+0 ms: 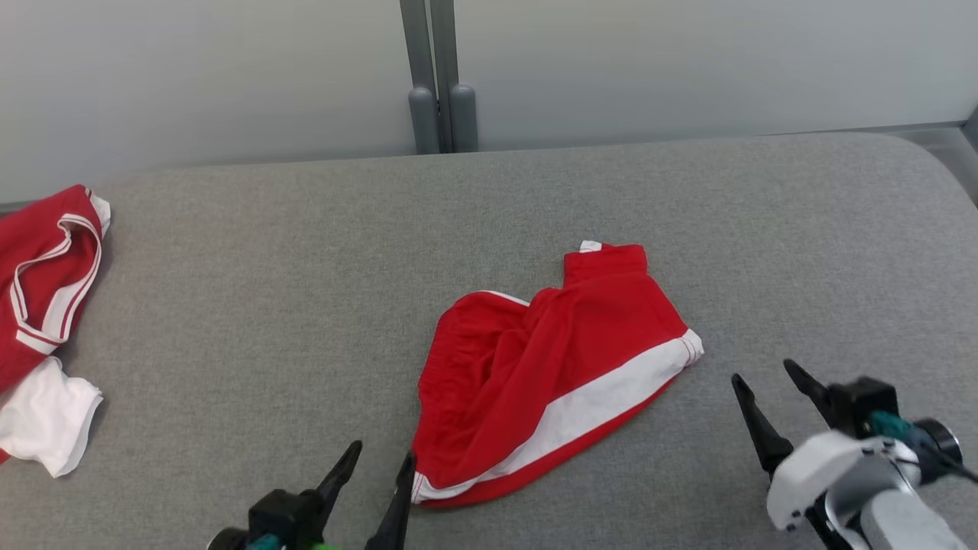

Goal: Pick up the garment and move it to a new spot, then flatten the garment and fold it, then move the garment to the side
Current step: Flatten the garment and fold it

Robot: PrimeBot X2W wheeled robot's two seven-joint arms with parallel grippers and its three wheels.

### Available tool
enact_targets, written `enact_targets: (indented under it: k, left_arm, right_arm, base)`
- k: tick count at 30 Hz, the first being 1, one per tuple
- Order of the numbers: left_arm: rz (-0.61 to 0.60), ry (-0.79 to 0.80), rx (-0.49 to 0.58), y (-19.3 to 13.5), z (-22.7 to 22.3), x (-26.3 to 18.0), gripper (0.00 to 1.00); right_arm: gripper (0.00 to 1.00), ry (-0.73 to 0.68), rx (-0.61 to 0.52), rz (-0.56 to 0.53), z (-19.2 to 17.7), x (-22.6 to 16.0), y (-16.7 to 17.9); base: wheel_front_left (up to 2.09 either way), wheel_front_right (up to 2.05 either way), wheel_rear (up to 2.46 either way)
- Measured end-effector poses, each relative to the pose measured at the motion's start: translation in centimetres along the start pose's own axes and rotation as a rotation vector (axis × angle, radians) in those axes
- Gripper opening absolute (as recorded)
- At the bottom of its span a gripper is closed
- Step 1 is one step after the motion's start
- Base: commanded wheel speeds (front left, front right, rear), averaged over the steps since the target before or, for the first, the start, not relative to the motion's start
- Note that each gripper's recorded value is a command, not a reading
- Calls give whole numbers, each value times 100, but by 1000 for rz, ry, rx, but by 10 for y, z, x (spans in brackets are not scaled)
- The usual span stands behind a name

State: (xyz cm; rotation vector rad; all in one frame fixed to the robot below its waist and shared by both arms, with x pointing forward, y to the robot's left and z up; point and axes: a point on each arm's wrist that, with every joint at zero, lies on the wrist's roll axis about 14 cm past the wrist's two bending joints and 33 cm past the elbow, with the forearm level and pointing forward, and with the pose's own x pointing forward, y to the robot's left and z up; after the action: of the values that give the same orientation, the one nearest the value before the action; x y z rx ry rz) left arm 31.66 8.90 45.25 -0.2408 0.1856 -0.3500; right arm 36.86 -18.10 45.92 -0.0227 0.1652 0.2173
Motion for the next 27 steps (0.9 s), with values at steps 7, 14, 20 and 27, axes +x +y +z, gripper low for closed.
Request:
enact_targets:
  k: [7,14,20,27]
  left_arm:
    - [-153,214,-5,-29,-13,9,100]
    - [-134,282,-13,-15,-16,11,100]
    - [-156,315,-43,-19,-23,11,100]
    - [-209,329,-48,-32,-24,14,100]
  right_arm:
    - [100,232,-23,133,-17,48,14]
    - [100,319,-15,199,-30,73,22]
    - [100,353,7,241,-43,77,32]
    - [100,350,12,249,-44,75,31]
  base:
    - [0,0,0]
    - [0,0,0]
    - [0,0,0]
    - [0,0,0]
